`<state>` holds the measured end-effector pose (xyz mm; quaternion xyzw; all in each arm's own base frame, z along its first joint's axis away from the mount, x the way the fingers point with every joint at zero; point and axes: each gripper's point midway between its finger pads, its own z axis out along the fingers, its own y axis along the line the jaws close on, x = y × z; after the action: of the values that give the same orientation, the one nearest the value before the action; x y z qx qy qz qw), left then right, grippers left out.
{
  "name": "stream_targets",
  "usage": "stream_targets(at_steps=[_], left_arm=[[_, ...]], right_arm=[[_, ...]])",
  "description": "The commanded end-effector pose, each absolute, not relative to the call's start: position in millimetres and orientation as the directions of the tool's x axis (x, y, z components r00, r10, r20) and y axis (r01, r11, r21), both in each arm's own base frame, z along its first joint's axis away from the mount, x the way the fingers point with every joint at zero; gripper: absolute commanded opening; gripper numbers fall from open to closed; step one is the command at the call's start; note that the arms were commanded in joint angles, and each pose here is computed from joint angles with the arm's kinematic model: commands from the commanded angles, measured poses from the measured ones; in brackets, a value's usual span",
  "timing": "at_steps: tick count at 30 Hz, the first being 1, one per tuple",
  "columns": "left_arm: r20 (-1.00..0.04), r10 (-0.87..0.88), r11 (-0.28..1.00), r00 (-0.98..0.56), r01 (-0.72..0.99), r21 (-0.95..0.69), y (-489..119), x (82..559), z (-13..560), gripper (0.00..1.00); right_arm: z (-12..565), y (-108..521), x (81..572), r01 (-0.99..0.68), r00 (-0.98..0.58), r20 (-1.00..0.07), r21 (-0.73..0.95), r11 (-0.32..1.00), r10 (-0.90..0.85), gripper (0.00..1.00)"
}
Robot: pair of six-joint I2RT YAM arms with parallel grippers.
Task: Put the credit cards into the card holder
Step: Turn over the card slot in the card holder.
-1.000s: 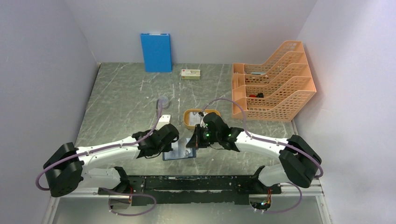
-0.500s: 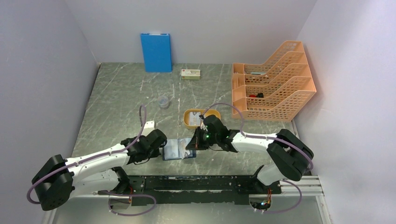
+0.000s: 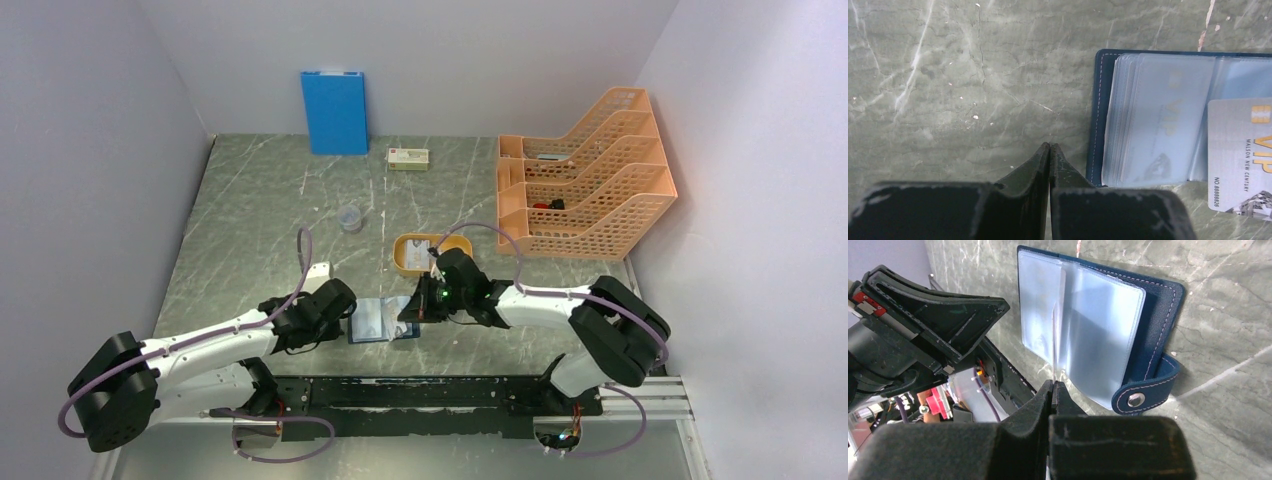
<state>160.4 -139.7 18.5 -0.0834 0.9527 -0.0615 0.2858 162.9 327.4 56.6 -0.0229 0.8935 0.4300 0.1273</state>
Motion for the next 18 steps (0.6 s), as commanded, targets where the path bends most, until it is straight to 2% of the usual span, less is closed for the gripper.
stream_targets(at_steps=[1,18], left_arm=[[-0.529,-0.209,0.975,-0.823,-0.133,-0.179,-141,161,17,0.09],[-0.512,-0.208,0.973,-0.834,-0.124,-0.194,-145,158,14,0.08]], right_arm=[[65,324,171,-0.155,-0.952,-0.285,0.764,0.626,0.112,0.0],[53,330,166,-0.156,-0.966,-0.25,0.771,0.617,0.07,0.0]])
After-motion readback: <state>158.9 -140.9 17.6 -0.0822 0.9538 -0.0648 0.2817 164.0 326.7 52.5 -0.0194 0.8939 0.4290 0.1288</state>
